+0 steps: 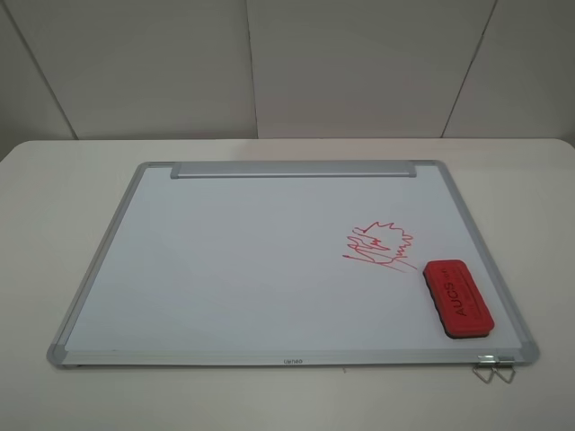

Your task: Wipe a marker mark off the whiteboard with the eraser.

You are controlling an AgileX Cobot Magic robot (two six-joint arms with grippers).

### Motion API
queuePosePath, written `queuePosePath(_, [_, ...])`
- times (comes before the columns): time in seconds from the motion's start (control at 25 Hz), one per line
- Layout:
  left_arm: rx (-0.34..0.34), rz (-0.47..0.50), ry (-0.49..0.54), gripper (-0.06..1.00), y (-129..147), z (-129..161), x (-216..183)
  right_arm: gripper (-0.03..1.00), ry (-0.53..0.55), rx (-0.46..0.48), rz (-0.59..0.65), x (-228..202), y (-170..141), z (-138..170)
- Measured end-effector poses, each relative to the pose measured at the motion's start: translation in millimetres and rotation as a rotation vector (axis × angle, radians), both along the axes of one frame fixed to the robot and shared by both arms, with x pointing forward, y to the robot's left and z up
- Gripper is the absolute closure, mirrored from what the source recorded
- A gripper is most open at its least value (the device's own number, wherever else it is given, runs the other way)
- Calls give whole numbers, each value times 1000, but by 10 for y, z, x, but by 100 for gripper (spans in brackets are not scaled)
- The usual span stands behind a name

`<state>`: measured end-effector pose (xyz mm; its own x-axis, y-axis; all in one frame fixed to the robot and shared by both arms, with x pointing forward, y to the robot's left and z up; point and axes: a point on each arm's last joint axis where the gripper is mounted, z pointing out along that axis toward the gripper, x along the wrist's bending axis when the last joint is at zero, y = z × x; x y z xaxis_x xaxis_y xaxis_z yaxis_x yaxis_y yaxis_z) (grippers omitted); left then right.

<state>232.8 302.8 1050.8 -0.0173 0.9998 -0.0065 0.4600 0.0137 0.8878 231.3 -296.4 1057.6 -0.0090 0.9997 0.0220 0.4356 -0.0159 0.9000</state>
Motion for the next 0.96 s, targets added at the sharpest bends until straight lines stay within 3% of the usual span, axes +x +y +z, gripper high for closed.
queuePosePath(0.96, [0, 0, 0, 16, 0, 0, 0, 18, 0, 0, 0, 0, 0, 0])
